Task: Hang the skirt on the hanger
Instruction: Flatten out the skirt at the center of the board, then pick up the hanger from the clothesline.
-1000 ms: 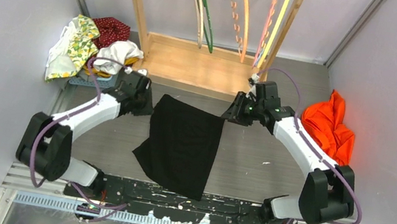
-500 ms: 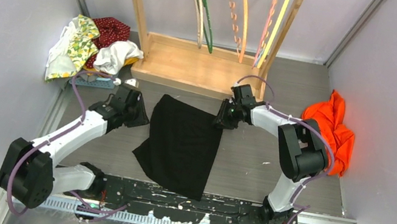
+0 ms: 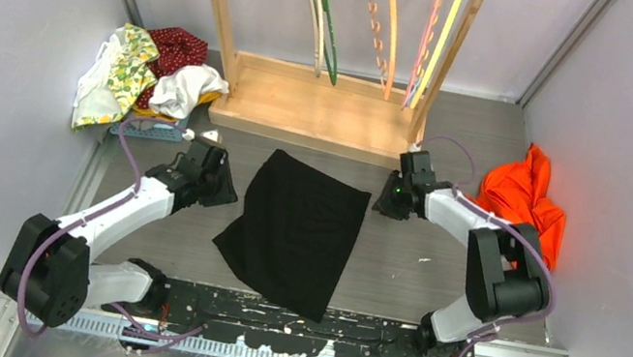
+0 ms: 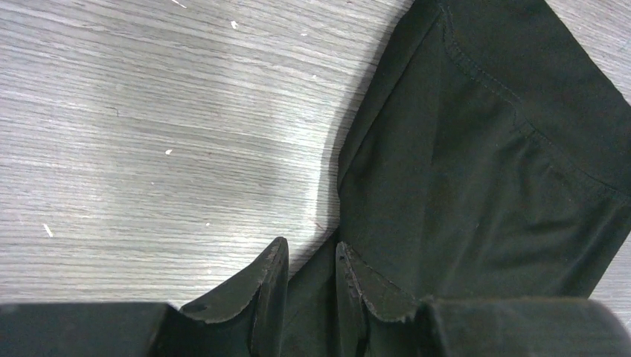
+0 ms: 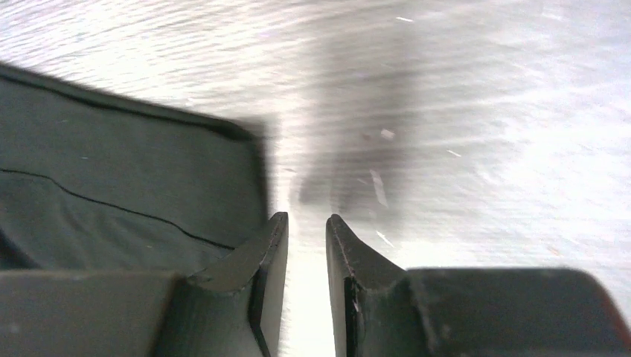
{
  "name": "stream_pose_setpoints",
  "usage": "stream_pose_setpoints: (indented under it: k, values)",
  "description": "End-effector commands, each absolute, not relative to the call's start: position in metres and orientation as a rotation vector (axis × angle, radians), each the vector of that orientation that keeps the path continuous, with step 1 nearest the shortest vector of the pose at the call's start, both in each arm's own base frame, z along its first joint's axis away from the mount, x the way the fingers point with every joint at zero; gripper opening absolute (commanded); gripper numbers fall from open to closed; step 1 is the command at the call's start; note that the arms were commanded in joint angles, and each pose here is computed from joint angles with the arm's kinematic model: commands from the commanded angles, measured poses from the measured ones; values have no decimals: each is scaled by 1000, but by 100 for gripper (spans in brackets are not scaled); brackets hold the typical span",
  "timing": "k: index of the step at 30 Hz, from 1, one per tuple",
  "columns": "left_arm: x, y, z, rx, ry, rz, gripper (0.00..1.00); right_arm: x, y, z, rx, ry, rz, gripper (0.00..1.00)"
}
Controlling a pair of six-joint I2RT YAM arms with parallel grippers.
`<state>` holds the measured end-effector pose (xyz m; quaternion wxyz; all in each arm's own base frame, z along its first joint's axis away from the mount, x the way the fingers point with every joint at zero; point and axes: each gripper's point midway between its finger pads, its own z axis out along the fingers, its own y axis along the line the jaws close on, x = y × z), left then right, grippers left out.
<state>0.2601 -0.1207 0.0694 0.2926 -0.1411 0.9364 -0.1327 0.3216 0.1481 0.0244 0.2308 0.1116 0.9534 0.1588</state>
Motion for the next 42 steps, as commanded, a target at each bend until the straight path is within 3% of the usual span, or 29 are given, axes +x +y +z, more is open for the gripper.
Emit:
stream_pose_setpoints:
  k: [1,7,11,16,23,30,35,40,42]
  values:
    - [266,-125,70,-373,2467,-383,31,317,123,63,347,2537,354,32]
    - [267,-126,70,-365,2469,-382,31,315,128,196,255,2318,478,40]
    - [268,-127,72,-352,2470,-386,31,321,127,308,176,2108,519,40]
    - [270,-128,77,-326,2481,-379,30,338,133,385,116,1924,555,36]
    - [270,-128,84,-318,2465,-387,30,372,141,430,88,1804,561,27]
    - [269,-129,88,-311,2460,-403,30,371,155,470,43,1676,616,25]
    - [268,-130,88,-306,2464,-407,30,379,160,491,54,1636,614,19]
    - [268,-132,87,-307,2459,-422,30,381,168,505,56,1572,662,37]
    - [268,-133,85,-304,2466,-426,30,389,170,505,61,1576,652,38]
